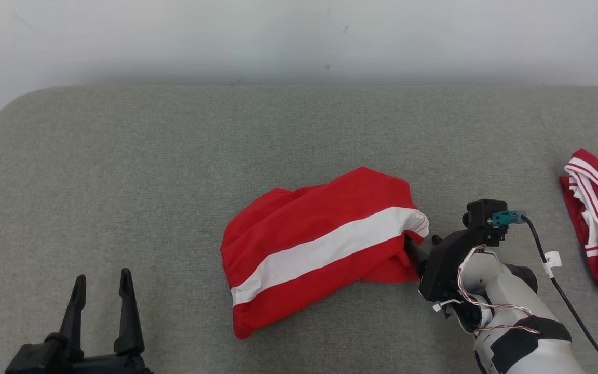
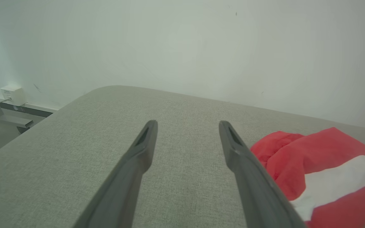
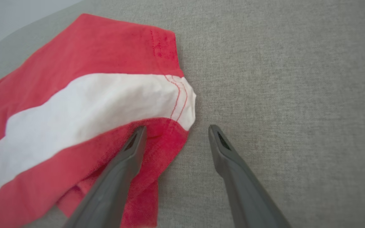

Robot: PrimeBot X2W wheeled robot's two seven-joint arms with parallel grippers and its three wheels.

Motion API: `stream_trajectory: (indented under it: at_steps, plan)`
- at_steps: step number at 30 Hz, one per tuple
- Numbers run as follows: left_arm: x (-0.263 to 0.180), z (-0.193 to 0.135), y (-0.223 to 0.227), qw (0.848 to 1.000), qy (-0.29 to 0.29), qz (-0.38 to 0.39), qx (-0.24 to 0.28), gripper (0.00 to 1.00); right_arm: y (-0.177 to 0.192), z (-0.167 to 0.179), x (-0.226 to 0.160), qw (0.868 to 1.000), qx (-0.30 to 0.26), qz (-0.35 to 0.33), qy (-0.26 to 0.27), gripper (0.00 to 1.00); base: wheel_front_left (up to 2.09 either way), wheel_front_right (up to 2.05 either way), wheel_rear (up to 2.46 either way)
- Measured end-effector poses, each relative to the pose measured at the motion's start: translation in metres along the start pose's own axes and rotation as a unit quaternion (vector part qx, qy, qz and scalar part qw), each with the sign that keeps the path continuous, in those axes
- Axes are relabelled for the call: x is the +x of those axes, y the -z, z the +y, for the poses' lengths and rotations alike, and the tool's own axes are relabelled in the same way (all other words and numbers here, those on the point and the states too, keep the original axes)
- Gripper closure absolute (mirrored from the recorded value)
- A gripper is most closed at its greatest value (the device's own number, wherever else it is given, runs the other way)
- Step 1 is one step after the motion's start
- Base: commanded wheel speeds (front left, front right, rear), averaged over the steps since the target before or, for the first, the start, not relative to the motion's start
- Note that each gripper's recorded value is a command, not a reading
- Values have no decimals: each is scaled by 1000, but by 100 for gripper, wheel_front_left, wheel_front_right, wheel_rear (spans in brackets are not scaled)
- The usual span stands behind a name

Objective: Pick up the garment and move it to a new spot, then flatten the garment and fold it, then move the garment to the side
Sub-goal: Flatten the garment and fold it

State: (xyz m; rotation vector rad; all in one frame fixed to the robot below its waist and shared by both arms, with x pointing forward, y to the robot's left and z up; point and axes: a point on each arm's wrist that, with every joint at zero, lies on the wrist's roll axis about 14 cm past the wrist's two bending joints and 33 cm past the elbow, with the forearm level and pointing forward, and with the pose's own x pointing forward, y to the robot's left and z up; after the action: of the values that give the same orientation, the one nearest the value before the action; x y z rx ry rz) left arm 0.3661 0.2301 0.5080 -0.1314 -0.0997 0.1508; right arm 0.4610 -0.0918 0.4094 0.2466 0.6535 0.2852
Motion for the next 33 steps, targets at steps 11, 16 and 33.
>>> stream_trajectory:
  at_steps: [11,16,33]
  plan:
    - [-2,6,3,1000,-7,6,2,0,2,9,11,1000,-16,4,-10,100,0,0,0]
    - [-1,4,3,1000,-4,5,0,0,-6,0,6,999,-37,-21,0,100,0,0,0]
    - [-3,-10,-7,1000,7,-11,-13,0,-12,-54,-58,991,-92,-82,43,100,0,0,0]
